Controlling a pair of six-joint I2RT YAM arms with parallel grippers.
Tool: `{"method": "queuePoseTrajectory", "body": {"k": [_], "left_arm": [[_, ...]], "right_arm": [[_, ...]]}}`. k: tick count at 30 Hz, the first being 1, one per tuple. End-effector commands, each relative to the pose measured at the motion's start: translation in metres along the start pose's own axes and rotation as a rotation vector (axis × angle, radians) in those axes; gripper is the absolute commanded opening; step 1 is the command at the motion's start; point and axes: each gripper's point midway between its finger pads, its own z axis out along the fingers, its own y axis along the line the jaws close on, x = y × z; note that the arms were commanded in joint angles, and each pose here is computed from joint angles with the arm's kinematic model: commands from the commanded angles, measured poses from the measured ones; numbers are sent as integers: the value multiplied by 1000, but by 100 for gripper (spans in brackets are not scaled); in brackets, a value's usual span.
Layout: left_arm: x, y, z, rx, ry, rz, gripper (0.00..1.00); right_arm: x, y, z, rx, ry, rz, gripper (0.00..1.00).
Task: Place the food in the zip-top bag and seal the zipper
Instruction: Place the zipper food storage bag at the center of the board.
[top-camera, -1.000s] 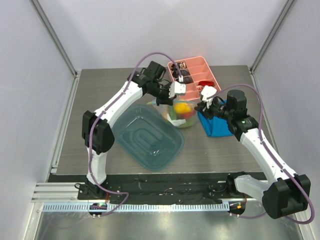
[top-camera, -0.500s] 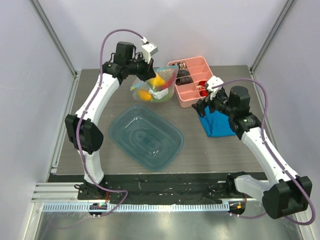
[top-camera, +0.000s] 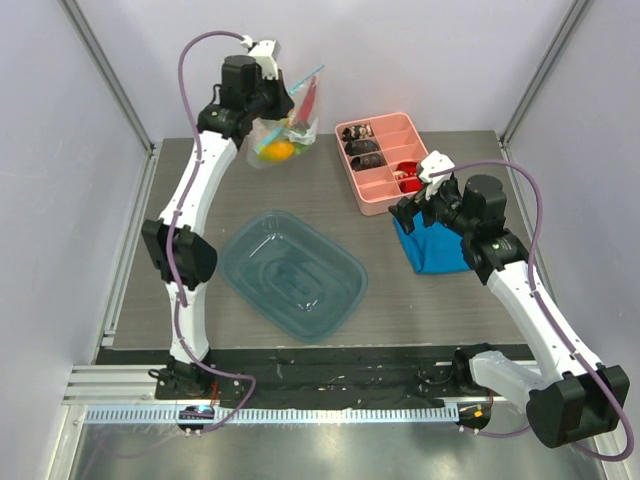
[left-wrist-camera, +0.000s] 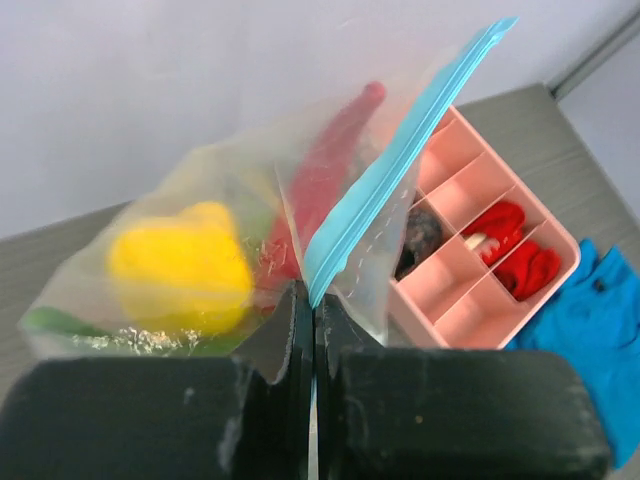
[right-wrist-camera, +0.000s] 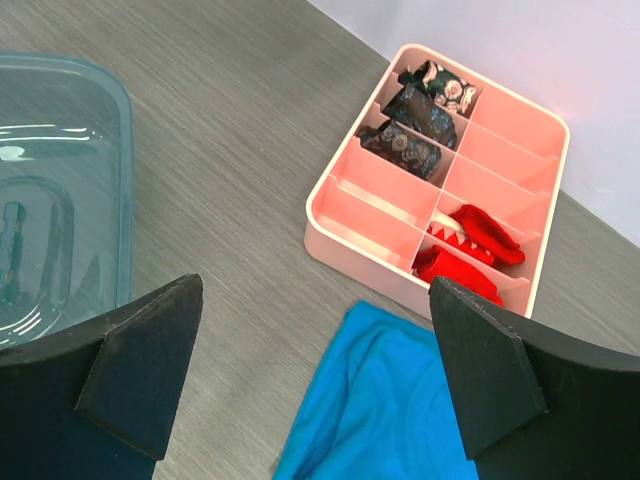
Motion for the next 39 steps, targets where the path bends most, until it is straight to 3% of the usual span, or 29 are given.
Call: {"method": "queuePoseTrajectory", "body": {"k": [1,6,8,11,13,14,16,19,27,33,38,39], "left_arm": [[-22,-12,27,-11,-112,-203,0],[-18,5,43,-92,-136,-414,0],[-18,29,44,-133,-162,-513,0],[20,59,57,-172,-88,-690,0],[67,97,68,-215,-2,-820,0],[73,100,74,-149,4,-840,0],[131,139,74,-197,81,-843,0],[181,184,62,-240,151,-882,2],[204,247,32,-243,213,-757,12],[208,260,13,-242,255,-661,51],[182,274,-19,-320,224,-567,69],[169,271,-30,-333,206,-537,82]], "right_arm": [[-16,-8,-3,36,-19,-3,100],[-17,-8,-3,25,-1,-13,100],[-17,-10,-1,27,9,-16,100],[-20,-11,1,23,15,-15,100],[-18,-12,4,17,25,-10,100],[-19,-12,5,17,25,-11,100],[-16,-13,9,10,35,-7,100],[-18,-15,12,11,38,-4,100],[-14,-12,21,-20,52,2,100],[-13,-12,26,-27,49,-3,100],[-13,-13,25,-22,47,-11,100],[-12,-13,25,-20,47,-12,100]]}}
